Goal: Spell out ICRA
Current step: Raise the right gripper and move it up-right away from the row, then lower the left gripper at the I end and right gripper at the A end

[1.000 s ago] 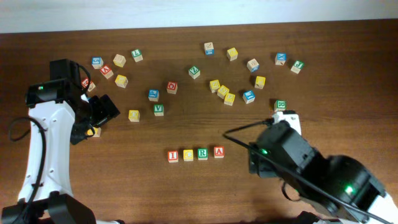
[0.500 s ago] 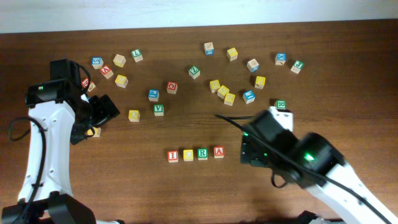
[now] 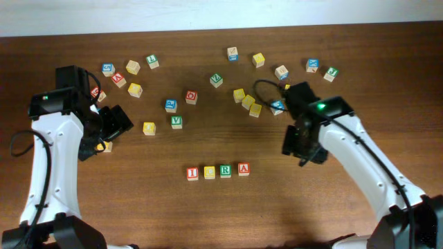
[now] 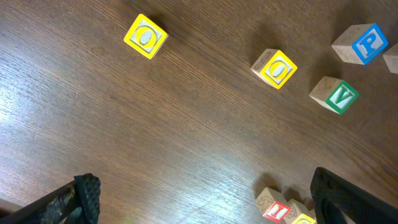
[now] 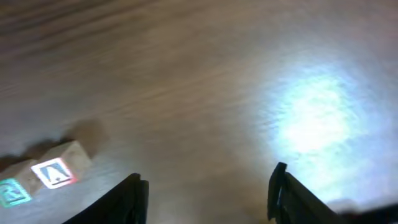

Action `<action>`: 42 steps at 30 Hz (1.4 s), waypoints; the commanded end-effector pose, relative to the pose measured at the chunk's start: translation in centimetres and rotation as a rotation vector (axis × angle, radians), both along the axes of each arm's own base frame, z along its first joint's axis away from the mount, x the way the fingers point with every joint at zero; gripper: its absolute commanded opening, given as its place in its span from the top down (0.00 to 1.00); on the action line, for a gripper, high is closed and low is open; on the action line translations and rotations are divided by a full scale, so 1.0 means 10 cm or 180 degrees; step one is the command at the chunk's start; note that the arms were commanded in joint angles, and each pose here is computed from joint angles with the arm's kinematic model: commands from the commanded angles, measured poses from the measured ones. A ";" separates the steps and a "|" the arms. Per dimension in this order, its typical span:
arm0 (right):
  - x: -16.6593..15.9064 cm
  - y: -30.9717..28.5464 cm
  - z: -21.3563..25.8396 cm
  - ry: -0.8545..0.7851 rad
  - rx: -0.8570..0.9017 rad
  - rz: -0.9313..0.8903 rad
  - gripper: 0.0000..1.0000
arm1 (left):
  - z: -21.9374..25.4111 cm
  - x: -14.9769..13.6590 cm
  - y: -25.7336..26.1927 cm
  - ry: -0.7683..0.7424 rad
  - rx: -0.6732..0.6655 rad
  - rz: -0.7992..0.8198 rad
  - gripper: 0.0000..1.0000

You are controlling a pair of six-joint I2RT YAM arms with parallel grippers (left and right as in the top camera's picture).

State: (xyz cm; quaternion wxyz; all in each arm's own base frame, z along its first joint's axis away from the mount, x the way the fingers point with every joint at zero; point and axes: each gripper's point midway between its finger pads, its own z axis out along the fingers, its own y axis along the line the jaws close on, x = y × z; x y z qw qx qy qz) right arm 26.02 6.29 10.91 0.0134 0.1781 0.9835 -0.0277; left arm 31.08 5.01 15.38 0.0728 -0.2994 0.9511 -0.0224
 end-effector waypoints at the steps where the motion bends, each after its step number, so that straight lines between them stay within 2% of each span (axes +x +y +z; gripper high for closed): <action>1: -0.15 -0.11 0.25 -0.0127 0.0059 0.0065 0.40 | 0.02 0.00 0.02 -0.0015 0.0010 0.0049 0.01; 3: -0.24 -0.12 0.33 -0.0286 0.0099 0.0074 0.34 | 0.02 0.00 0.02 -0.0015 0.0010 0.0049 0.01; 5: -0.28 -0.12 0.21 -0.0454 0.0171 0.0076 0.26 | 0.02 0.00 0.02 -0.0015 0.0010 0.0049 0.01; 7: -0.23 0.00 -0.02 -0.0495 0.0379 0.0096 0.28 | 0.02 0.00 0.02 -0.0015 0.0010 0.0049 0.01; 8: -0.21 0.07 -0.10 -0.0514 0.0500 0.0109 0.32 | 0.02 0.00 0.02 -0.0015 0.0010 0.0049 0.01; 10: -0.14 0.19 -0.23 -0.0577 0.0701 0.0136 0.47 | 0.02 0.00 0.02 -0.0015 0.0010 0.0049 0.01; 14: -0.11 0.21 -0.38 -0.0598 0.0737 0.0142 0.87 | 0.02 0.00 0.02 -0.0015 0.0010 0.0049 0.01; 15: -0.11 0.21 -0.39 -0.0608 0.0726 0.0141 0.87 | 0.02 0.00 0.02 -0.0015 0.0010 0.0049 0.01; 16: -0.10 0.20 -0.39 -0.0615 0.0707 0.0139 0.83 | 0.02 0.00 0.02 -0.0015 0.0010 0.0049 0.01; 19: -0.14 0.16 -0.44 -0.0578 0.0649 0.0129 0.83 | 0.02 0.00 0.02 -0.0015 0.0010 0.0049 0.01; 21: -0.19 0.11 -0.57 -0.0563 0.0570 0.0119 0.96 | 0.02 0.02 0.03 -0.0045 0.0015 0.0050 0.01; 24: -0.26 0.09 -0.66 -0.0513 0.0555 0.0115 0.96 | 0.04 0.10 0.03 -0.0155 0.0003 0.0044 0.01; 25: -0.25 0.09 -0.67 -0.0528 0.0559 0.0117 0.96 | 0.02 0.00 -0.10 -0.0024 -0.0209 0.0016 0.01; 26: -0.23 0.10 -0.67 -0.0551 0.0564 0.0119 0.96 | 0.03 -0.02 -0.24 -0.0019 -0.0452 -0.0083 0.07; 27: -0.21 0.10 -0.66 -0.0576 0.0572 0.0121 0.96 | 0.05 -0.02 -0.39 -0.0064 -0.0629 -0.0421 0.11; 29: -0.20 0.11 -0.66 -0.0597 0.0590 0.0124 0.96 | -0.02 -0.13 -0.51 0.0077 -0.0609 -0.0801 0.13; 30: -0.20 0.12 -0.66 -0.0601 0.0593 0.0124 0.96 | -0.17 -0.27 -0.58 0.0292 -0.0518 -0.0915 0.28; 35: -0.20 0.19 -0.65 -0.0598 0.0714 0.0149 0.96 | -0.72 -0.52 -0.77 0.0567 -0.0445 -0.1090 0.80; 36: -0.19 0.21 -0.64 -0.0607 0.0718 0.0173 0.96 | -0.80 -0.51 -0.79 0.0543 -0.0446 -0.1027 0.84; 37: -0.20 0.25 -0.64 -0.0617 0.0729 0.0226 0.96 | -0.83 -0.52 -0.81 0.0546 -0.0460 -0.0929 0.71; 38: -0.21 0.30 -0.64 -0.0619 0.0738 0.0285 0.96 | -0.83 -0.51 -0.81 0.0544 -0.0467 -0.0820 0.79; 39: -0.20 0.35 -0.63 -0.0640 0.0752 0.0343 0.96 | -0.83 -0.47 -0.82 0.0499 -0.0473 -0.0802 1.00; 42: -0.12 0.57 -0.58 -0.0824 0.0866 0.0559 0.96 | -0.86 -0.40 -0.93 0.0393 -0.0425 -0.0982 1.00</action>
